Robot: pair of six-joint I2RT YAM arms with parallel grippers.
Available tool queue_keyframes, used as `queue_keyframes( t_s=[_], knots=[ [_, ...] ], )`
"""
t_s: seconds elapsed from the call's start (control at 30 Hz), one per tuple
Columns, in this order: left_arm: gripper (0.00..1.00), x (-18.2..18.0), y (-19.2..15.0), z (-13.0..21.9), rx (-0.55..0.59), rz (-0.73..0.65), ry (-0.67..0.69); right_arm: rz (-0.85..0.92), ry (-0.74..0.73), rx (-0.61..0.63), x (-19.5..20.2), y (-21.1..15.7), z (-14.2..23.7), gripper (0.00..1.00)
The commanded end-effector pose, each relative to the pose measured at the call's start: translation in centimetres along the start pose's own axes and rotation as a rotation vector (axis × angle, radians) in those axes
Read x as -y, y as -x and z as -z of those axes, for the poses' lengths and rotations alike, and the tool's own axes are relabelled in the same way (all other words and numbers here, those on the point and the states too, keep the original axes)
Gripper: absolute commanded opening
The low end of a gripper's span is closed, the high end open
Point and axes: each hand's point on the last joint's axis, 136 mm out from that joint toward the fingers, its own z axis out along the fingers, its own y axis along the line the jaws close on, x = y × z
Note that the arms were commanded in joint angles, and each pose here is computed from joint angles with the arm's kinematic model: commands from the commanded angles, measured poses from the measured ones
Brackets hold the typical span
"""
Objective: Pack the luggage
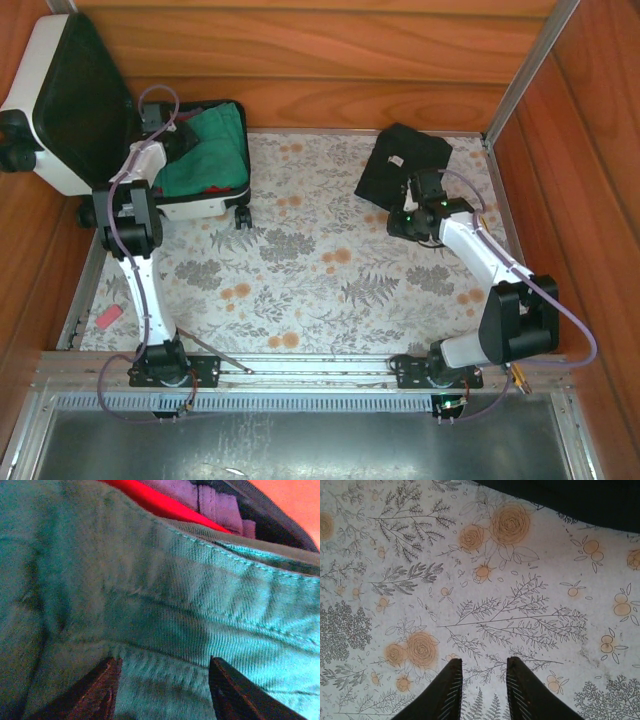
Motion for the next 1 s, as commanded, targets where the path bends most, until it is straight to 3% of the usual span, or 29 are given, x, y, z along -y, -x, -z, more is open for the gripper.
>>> queue_keyframes(
  t_s=[0.0,0.13,0.27,0.47,0.6,0.77,0.97],
  knots=[
    [0.57,3.5,6.1,5.7,0.217,-0.011,-0.1,0.019,-0.014,-0.021,0.1,-0.1,0.0,0.3],
    [0.58,7.9,7.4,8.6,0.26,-0.027,-0.198,0.02,-0.023,-0.01,0.2,0.2,0.0,0.3],
    [0.52,11.3,6.7,7.9,0.235,-0.041,-0.261,0.02,-0.041,-0.018,0.4,0.4,0.1,0.3],
    [0.43,12.3,3.9,1.6,0.138,-0.058,-0.271,0.031,-0.054,-0.001,0.3,0.9,1.5,0.3],
    [0.42,12.8,0.7,-3.3,0.083,-0.177,-0.279,0.046,-0.073,0.037,0.4,1.5,3.1,0.3],
    [0.33,10.3,-3.7,-8.3,-0.037,-0.228,-0.105,0.068,-0.112,0.095,0.7,2.5,5.8,0.3],
    [0.28,5.9,-7.8,-10.7,-0.167,-0.216,0.02,0.118,-0.147,0.198,0.6,4.5,8.7,0.31]
  ],
)
